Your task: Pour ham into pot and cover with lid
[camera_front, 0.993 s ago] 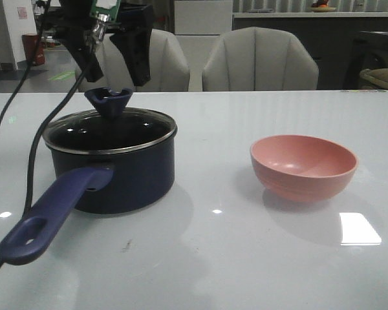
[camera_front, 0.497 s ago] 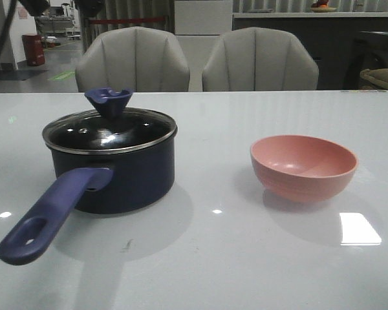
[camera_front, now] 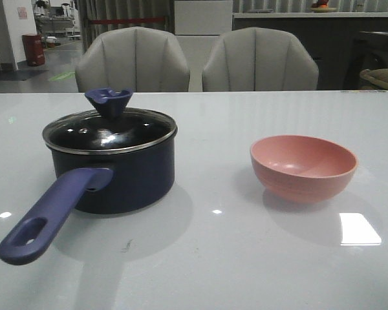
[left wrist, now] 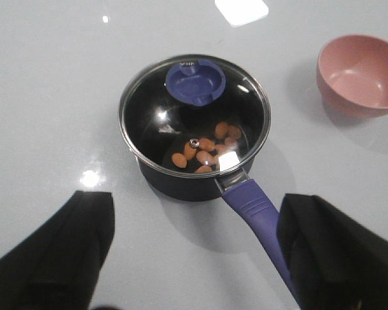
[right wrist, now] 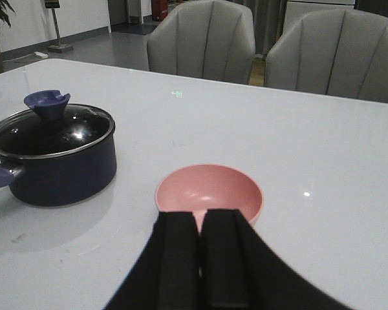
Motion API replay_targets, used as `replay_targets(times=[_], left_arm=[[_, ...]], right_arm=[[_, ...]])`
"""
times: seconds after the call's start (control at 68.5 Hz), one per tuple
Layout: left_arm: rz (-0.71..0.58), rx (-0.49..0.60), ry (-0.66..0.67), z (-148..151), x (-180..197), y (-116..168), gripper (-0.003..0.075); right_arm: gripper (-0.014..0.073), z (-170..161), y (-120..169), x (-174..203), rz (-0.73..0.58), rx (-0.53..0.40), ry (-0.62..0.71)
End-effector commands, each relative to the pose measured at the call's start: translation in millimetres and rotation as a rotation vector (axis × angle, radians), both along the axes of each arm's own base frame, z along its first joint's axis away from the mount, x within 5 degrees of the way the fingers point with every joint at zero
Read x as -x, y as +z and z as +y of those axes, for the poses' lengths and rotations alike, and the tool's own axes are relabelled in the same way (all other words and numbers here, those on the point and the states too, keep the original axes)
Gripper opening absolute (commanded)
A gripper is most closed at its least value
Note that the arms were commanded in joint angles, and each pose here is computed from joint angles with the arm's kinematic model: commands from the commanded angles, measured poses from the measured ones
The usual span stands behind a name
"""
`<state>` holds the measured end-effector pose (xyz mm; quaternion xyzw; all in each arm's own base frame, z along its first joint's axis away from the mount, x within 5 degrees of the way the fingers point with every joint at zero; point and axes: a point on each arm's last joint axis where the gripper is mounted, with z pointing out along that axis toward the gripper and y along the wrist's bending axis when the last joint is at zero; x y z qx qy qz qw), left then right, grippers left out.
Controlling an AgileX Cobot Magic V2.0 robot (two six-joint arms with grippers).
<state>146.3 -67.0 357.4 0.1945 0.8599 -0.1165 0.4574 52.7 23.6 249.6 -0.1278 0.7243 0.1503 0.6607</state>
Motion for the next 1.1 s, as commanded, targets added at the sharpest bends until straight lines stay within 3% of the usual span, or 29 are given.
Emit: replay_targets(times=[0.0, 0.219, 0.438, 0.555, 0.672, 0.745, 1.081], left_arm=[[-0.191, 0.090, 0.020, 12.0, 25.5, 5.1, 0.0553], [-0.316, 0.156, 0.028, 31.8, 73.3, -34.8, 0.0552], [-0.388, 0.191, 0.042, 37.5, 84.3, -70.3, 0.0528], [-0.401, 0.197, 0.044, 37.8, 84.5, -71.5, 0.0352], [-0.413, 0.202, 0.046, 37.8, 84.3, -70.3, 0.0097], [-0.413, 0.202, 0.046, 37.8, 84.3, -70.3, 0.0128], [-0.413, 0.202, 0.046, 37.8, 84.3, -70.3, 0.0112]], right_arm=[[0.0140, -1.3, 15.6, -0.2, -0.098, -0.015, -0.013], [0.0140, -1.3, 15.6, -0.2, -0.098, -0.015, -0.013], [0.0140, -1.3, 15.6, -0.2, -0.098, -0.015, -0.013], [0.0140, -1.3, 15.6, -0.2, -0.098, -0.015, -0.013], [0.0140, -1.3, 15.6, -0.2, -0.098, -0.015, -0.013], [0.0140, -1.3, 15.6, -0.2, -0.098, -0.015, -0.013], [0.0140, -1.3, 15.6, -0.2, -0.098, -0.015, -0.013]])
